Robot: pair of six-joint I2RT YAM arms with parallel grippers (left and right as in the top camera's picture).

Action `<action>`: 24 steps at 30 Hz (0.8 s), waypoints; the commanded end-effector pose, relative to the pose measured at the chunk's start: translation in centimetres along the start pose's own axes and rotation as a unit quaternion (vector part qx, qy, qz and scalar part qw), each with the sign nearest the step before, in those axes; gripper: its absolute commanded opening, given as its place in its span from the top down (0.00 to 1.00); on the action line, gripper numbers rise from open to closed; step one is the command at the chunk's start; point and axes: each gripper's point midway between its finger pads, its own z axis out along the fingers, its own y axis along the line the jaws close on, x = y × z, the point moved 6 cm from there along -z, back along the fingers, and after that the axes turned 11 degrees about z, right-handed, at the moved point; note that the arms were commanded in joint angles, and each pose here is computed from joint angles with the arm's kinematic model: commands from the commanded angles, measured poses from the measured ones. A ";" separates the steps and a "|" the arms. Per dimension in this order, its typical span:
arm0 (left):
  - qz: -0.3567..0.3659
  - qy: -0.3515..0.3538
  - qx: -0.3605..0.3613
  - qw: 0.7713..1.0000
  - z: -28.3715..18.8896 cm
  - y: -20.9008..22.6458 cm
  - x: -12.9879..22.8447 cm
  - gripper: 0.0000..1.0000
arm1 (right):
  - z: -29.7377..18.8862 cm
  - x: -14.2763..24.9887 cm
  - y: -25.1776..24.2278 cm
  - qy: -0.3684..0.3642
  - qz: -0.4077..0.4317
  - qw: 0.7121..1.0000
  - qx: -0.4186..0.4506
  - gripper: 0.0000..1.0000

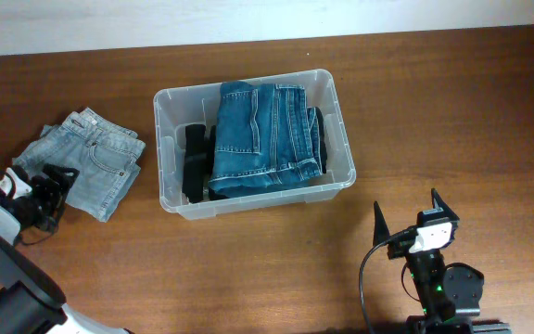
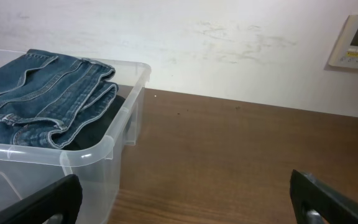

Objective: Pack container

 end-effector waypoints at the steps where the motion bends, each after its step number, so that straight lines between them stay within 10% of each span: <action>1: -0.006 0.013 0.014 1.000 1.4 0.6 0.3 0.01 | 0.0 0.2 0.0 0.001 0.001 1.000 -0.002 0.02; 17: -0.027 0.032 0.034 0.999 3.9 2.0 1.3 0.01 | 0.0 0.2 0.0 0.001 0.001 1.000 -0.002 0.02; 24: -0.034 0.040 0.009 0.999 3.9 2.5 1.6 0.54 | 0.0 0.2 0.0 0.001 0.001 1.000 -0.002 0.02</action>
